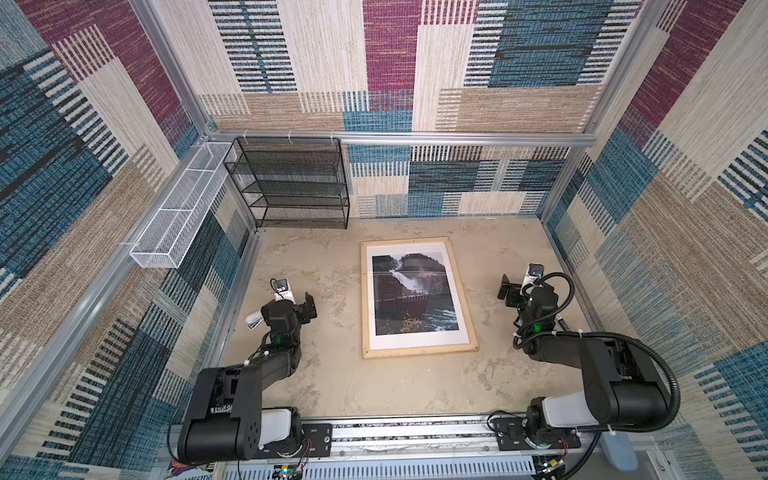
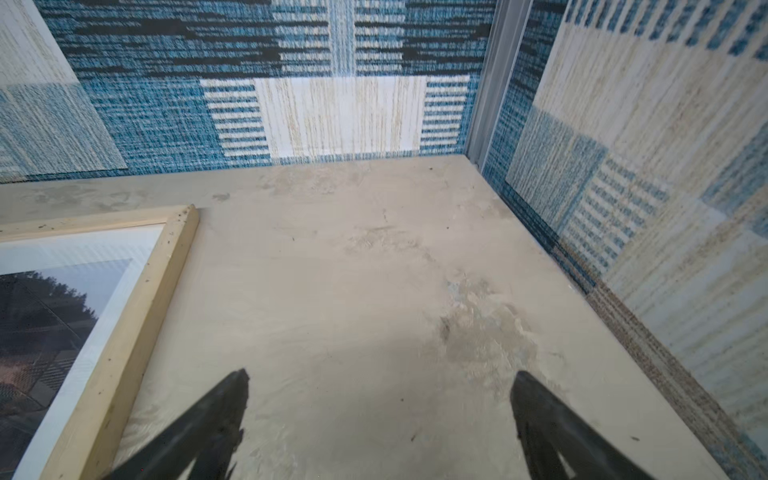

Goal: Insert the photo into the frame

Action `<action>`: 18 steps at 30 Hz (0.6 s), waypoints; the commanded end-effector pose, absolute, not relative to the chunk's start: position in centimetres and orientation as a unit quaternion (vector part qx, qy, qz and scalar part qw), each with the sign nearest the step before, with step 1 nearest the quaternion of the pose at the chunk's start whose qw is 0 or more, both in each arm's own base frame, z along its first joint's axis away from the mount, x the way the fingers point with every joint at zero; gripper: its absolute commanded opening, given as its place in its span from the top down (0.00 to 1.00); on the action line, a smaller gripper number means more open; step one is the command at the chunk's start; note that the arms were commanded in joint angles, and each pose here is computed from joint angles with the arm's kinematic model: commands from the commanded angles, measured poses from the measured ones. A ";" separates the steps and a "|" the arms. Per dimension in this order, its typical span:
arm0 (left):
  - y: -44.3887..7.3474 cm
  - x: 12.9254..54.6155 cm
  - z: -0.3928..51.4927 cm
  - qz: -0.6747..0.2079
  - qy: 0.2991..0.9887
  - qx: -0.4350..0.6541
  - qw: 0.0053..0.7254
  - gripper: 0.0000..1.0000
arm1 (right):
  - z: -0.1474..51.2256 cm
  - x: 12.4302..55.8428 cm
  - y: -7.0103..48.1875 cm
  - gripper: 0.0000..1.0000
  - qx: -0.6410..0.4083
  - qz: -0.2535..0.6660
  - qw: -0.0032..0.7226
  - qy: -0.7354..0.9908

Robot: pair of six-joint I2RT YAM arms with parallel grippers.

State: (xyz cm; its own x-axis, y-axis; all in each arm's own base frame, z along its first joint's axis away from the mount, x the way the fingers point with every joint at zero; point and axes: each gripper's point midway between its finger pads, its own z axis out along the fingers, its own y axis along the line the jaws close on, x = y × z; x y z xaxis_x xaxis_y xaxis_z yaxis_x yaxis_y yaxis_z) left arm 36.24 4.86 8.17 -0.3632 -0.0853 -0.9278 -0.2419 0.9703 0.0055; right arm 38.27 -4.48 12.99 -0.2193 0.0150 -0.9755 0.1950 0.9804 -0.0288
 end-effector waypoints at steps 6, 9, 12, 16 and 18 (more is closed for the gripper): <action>1.7 39.8 9.3 -0.017 0.832 -0.022 0.554 0.01 | 15.5 37.3 -3.9 0.00 0.047 -0.064 0.668 0.739; 1.9 39.8 9.4 -0.017 0.823 -0.025 0.568 0.01 | 15.9 37.0 -4.2 0.00 0.055 -0.066 0.675 0.733; 2.1 40.1 9.5 -0.014 0.822 -0.028 0.568 0.01 | 14.8 38.8 -4.2 0.01 0.049 -0.058 0.649 0.757; 2.0 40.0 9.4 -0.015 0.823 -0.027 0.567 0.01 | 15.5 37.1 -2.9 0.00 0.040 -0.017 0.670 0.741; 2.1 40.0 9.5 -0.013 0.823 -0.028 0.568 0.01 | 17.1 36.1 -1.7 0.01 0.029 0.018 0.704 0.709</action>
